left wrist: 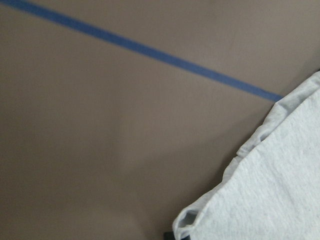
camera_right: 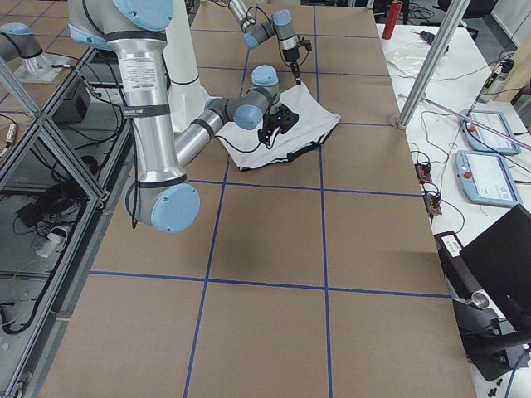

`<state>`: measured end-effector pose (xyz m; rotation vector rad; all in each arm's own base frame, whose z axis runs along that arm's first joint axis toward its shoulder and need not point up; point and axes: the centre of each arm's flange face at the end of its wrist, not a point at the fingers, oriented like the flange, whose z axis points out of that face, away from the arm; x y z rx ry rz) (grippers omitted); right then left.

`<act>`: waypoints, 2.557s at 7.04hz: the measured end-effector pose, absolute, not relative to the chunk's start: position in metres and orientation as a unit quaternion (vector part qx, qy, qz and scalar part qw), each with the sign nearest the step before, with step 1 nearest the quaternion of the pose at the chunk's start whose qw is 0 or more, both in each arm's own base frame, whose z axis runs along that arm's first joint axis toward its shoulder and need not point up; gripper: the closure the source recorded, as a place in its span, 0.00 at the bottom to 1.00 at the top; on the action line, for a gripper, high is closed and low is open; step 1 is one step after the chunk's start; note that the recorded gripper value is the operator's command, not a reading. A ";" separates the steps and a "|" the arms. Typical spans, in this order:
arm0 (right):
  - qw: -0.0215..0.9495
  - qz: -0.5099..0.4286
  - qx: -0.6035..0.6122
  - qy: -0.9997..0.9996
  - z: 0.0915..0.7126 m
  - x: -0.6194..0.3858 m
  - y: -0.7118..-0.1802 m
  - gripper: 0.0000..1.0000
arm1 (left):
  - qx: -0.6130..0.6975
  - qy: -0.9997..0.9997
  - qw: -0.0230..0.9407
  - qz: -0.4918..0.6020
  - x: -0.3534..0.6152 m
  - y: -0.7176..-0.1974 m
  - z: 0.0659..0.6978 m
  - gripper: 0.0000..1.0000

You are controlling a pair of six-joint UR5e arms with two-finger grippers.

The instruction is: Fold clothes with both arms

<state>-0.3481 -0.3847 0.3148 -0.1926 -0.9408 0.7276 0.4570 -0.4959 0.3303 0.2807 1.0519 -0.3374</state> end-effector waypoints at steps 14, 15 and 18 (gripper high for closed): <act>0.939 -0.055 -0.018 -0.340 0.225 -0.548 -0.373 0.00 | 0.154 0.554 0.799 -0.178 0.393 -0.601 0.339 0.39; 0.941 -0.087 -0.015 -0.326 0.224 -0.565 -0.375 0.00 | 0.154 0.555 0.798 -0.177 0.390 -0.597 0.340 0.39; 0.948 -0.147 -0.019 -0.282 0.228 -0.593 -0.377 0.00 | 0.154 0.555 0.798 -0.177 0.388 -0.595 0.340 0.39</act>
